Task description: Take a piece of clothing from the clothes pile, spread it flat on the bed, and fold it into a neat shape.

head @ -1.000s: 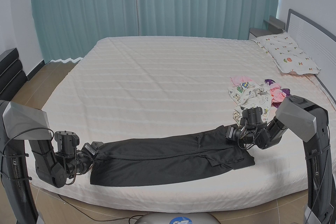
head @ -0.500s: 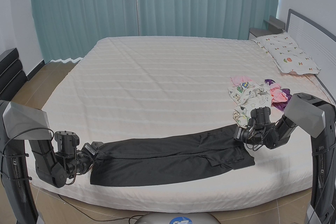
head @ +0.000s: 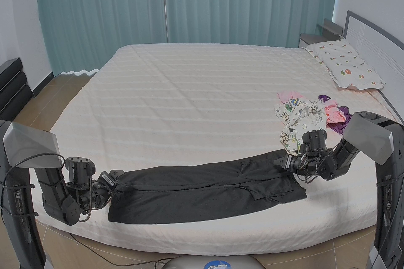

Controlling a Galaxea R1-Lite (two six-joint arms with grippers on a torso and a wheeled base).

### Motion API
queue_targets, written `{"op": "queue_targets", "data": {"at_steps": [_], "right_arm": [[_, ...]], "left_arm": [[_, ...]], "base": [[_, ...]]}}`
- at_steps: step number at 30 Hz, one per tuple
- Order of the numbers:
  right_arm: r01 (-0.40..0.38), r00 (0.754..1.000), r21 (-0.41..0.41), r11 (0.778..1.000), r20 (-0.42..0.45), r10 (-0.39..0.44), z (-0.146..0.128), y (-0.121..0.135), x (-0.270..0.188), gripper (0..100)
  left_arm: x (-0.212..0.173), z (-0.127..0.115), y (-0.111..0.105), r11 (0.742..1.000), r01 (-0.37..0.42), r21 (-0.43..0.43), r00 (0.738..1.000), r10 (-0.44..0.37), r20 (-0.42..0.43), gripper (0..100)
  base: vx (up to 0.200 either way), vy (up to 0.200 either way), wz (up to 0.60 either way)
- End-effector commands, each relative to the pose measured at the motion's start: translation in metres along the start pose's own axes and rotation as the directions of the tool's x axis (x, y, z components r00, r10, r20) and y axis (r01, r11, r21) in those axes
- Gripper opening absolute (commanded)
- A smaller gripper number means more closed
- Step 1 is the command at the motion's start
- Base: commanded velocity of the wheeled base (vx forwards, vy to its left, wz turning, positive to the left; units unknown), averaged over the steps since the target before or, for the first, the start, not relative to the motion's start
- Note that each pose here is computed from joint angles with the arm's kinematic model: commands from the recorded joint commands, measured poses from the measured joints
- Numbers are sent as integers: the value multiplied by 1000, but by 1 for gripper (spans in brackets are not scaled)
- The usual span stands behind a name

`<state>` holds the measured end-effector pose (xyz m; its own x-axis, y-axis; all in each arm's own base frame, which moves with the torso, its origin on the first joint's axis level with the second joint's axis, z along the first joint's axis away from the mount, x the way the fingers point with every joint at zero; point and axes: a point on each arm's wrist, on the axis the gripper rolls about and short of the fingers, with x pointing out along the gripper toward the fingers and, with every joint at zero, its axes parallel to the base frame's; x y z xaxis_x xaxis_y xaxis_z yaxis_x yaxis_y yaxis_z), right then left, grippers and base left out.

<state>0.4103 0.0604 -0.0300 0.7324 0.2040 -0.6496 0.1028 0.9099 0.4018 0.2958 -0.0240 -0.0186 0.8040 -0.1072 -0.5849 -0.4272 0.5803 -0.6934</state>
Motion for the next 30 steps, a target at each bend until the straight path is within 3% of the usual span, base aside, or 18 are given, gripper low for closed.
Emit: {"op": "queue_targets", "data": {"at_steps": [1, 5, 9, 16, 19, 22, 23, 30], "right_arm": [[16, 999, 56, 998, 41, -18, 8, 9, -24, 100], [36, 998, 202, 979, 47, -46, 5, 12, -44, 100], [43, 999, 295, 955, 18, -51, -5, 7, -47, 100], [28, 999, 287, 957, 26, -37, -11, 9, -45, 100], [28, 1000, 275, 961, 5, -31, -19, 13, -45, 100], [33, 999, 272, 962, -3, -33, -21, 13, -46, 100], [37, 999, 270, 962, -8, -36, -22, 12, -47, 100], [37, 999, 269, 962, -10, -35, -22, 12, -46, 100]], "left_arm": [[1, 4, -1, 1000, -2, 4, 1000, 2, 22, 100], [-4, 20, -11, 999, 31, 34, 996, -33, 80, 100], [-1, 34, -26, 996, 32, 88, 995, -40, 93, 100], [28, 69, -41, 988, -35, 148, 997, 24, 73, 100], [50, 70, -37, 971, -18, 238, 1000, 20, -9, 100], [63, 70, -35, 961, -18, 277, 1000, 24, -19, 100], [76, 67, -29, 947, -33, 321, 998, 47, -36, 100], [89, 60, -20, 938, -59, 341, 993, 91, -77, 100]], "base": [[0, 0, 0], [0, 0, 0], [0, 0, 0], [0, 0, 0], [0, 0, 0], [0, 0, 0], [0, 0, 0], [0, 0, 0]]}}
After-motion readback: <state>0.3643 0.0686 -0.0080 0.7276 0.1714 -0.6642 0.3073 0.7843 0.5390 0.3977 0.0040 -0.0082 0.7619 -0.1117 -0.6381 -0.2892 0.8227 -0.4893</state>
